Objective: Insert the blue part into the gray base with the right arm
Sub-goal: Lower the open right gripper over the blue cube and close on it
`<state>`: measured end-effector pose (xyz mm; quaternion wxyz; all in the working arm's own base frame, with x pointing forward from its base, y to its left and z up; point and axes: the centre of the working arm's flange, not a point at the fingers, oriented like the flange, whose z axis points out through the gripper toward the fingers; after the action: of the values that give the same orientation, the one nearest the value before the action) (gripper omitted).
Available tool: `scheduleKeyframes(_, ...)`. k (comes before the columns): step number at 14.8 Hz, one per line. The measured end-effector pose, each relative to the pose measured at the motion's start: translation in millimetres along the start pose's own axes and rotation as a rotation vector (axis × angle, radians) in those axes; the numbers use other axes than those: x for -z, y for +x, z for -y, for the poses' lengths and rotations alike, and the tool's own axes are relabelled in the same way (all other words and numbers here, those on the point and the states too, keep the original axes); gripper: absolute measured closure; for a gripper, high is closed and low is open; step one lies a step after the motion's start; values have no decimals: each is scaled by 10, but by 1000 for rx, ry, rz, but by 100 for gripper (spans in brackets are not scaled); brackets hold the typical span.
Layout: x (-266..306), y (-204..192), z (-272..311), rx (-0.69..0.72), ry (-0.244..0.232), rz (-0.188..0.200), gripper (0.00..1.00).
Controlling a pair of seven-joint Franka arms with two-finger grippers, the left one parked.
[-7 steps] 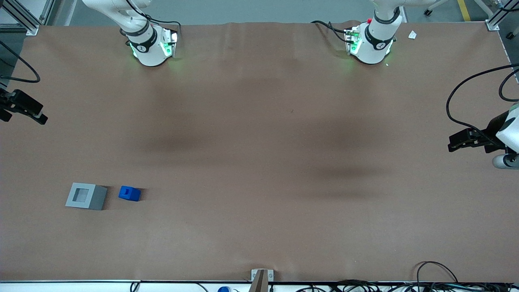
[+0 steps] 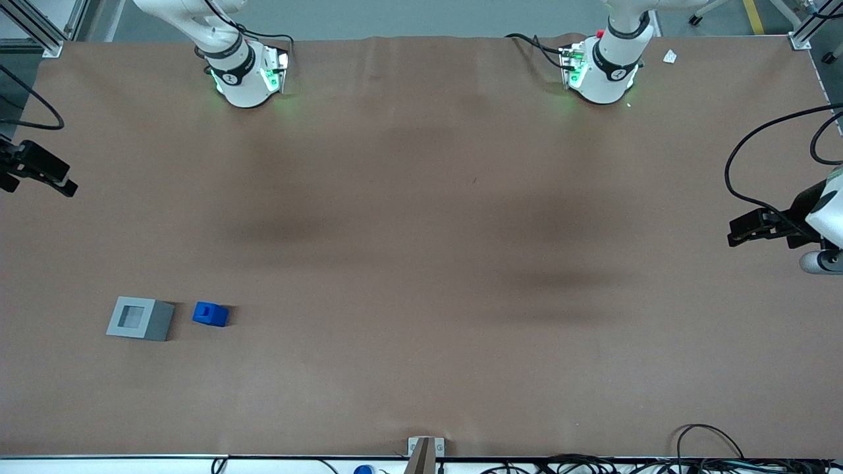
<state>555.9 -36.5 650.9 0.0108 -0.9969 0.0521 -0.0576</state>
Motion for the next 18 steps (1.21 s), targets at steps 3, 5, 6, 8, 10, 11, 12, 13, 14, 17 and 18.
scheduleKeyframes(3, -32, -40, -34, 43, -1, 38, 0)
scheduleKeyframes(5, -58, -56, -56, 47, -1, 54, 0)
scheduleKeyframes(6, -77, -62, -70, 45, -2, 63, 0)
scheduleKeyframes(8, -116, -59, -126, 34, -3, 72, 0)
scheduleKeyframes(10, -209, -50, -215, 18, -5, 96, 0)
scheduleKeyframes(11, -275, -37, -267, 9, -6, 112, 0)
scheduleKeyframes(12, -364, -11, -324, 0, -7, 127, 0)
scheduleKeyframes(13, -466, 22, -380, -9, -9, 143, 0)
scheduleKeyframes(14, -585, 70, -431, -17, -11, 155, 0)
scheduleKeyframes(17, -1005, 274, -510, -28, -18, 166, 0)
scheduleKeyframes(18, -1174, 345, -514, -28, -21, 171, 0)
